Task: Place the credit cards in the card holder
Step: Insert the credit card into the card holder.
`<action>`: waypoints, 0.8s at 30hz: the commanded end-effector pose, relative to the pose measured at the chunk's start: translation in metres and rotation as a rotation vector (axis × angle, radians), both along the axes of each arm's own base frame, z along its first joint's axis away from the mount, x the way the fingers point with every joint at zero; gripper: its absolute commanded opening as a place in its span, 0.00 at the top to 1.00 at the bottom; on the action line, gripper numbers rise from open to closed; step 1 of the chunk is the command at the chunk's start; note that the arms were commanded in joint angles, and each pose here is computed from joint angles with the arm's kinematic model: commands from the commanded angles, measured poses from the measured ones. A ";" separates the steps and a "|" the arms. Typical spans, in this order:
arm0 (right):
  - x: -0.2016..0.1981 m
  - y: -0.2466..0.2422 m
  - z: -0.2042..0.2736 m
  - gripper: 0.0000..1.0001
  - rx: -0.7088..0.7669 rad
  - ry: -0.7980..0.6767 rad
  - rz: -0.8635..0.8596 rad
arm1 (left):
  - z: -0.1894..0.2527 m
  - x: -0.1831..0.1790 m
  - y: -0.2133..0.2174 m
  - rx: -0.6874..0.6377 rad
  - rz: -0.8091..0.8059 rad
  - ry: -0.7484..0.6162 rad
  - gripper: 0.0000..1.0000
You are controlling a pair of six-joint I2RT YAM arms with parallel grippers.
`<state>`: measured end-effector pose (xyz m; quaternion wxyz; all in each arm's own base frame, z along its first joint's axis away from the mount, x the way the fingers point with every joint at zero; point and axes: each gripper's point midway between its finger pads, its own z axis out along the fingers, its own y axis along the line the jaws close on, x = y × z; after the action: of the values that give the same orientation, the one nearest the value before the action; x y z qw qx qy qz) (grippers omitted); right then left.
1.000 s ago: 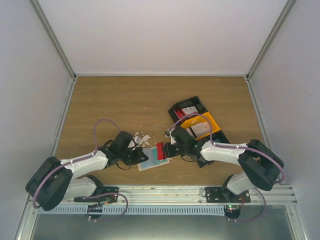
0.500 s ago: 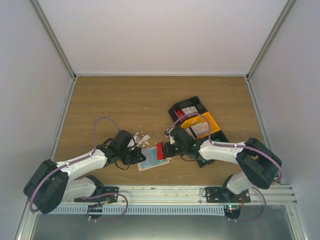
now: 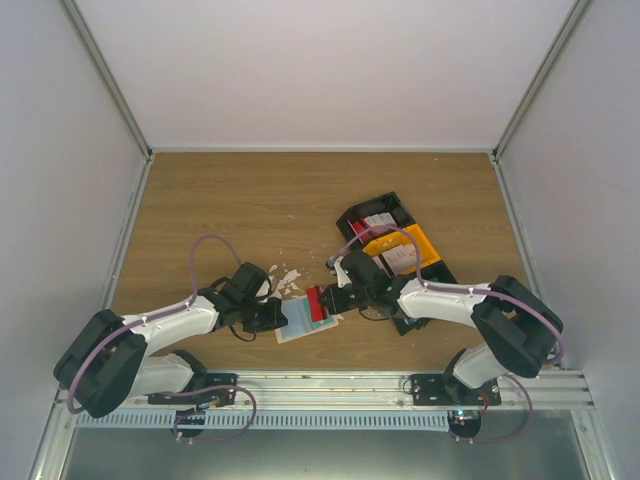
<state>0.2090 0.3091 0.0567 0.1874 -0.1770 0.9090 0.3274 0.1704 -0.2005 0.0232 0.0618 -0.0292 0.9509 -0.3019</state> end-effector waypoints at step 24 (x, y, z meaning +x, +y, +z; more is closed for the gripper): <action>-0.016 0.010 -0.050 1.00 0.051 0.229 0.068 | -0.022 -0.007 0.028 0.156 0.029 0.031 1.00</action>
<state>0.2034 0.3267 0.0319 0.1067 -0.1777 0.8917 0.4023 0.1714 -0.1982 0.0197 0.0622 -0.0295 0.9534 -0.2937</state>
